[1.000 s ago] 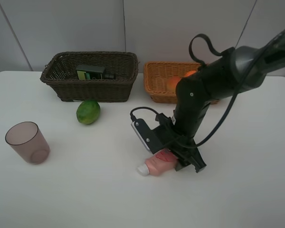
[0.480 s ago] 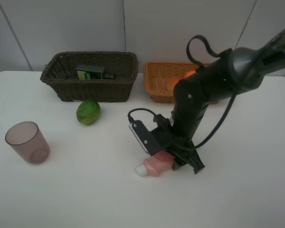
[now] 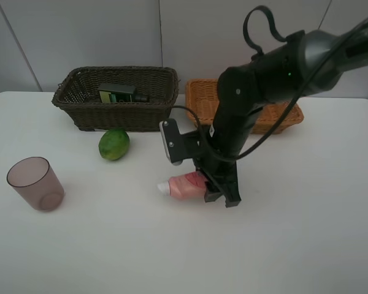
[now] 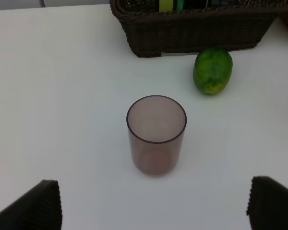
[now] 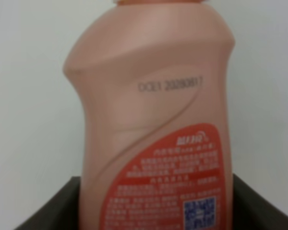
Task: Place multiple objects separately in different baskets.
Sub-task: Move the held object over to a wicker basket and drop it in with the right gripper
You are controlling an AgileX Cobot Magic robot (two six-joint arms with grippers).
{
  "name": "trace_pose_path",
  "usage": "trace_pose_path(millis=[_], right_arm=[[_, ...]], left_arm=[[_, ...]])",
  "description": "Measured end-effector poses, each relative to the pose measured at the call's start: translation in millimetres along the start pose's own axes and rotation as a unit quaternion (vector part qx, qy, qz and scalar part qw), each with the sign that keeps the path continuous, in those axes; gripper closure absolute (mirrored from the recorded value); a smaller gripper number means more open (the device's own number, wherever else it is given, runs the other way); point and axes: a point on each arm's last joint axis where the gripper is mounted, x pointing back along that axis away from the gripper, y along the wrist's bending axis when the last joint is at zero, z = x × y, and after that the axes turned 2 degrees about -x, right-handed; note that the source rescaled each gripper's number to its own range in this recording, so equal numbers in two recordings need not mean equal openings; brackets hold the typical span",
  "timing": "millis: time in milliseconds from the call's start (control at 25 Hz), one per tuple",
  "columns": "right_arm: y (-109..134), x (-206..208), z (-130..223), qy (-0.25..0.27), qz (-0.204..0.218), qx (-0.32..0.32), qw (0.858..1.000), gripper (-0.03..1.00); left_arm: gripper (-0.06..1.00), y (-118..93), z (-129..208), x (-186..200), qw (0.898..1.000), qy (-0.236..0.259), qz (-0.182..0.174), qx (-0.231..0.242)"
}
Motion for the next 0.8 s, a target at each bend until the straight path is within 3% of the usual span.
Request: trace_pose_path(millis=[200,400,640,800], right_arm=[[-38.6,45.7,-20.3,-0.032,0.047,-0.18,0.982,0.97],[-67.5,89.0,-32.9,-0.063,0.093,-0.284,0.952,0.97],[-103.3,106.8,-49.6,-0.126,0.143,-0.377,0.906,0.97],[-126.1,104.7,-62.4,-0.208,0.18,-0.431,0.86,0.97]], left_arm=[[-0.06,0.0,0.0,0.0,1.0,0.0,0.0,0.0],[-0.06,0.0,0.0,0.0,1.0,0.0,0.0,0.0],[-0.06,0.0,0.0,0.0,1.0,0.0,0.0,0.0],[-0.06,0.0,0.0,0.0,1.0,0.0,0.0,0.0]])
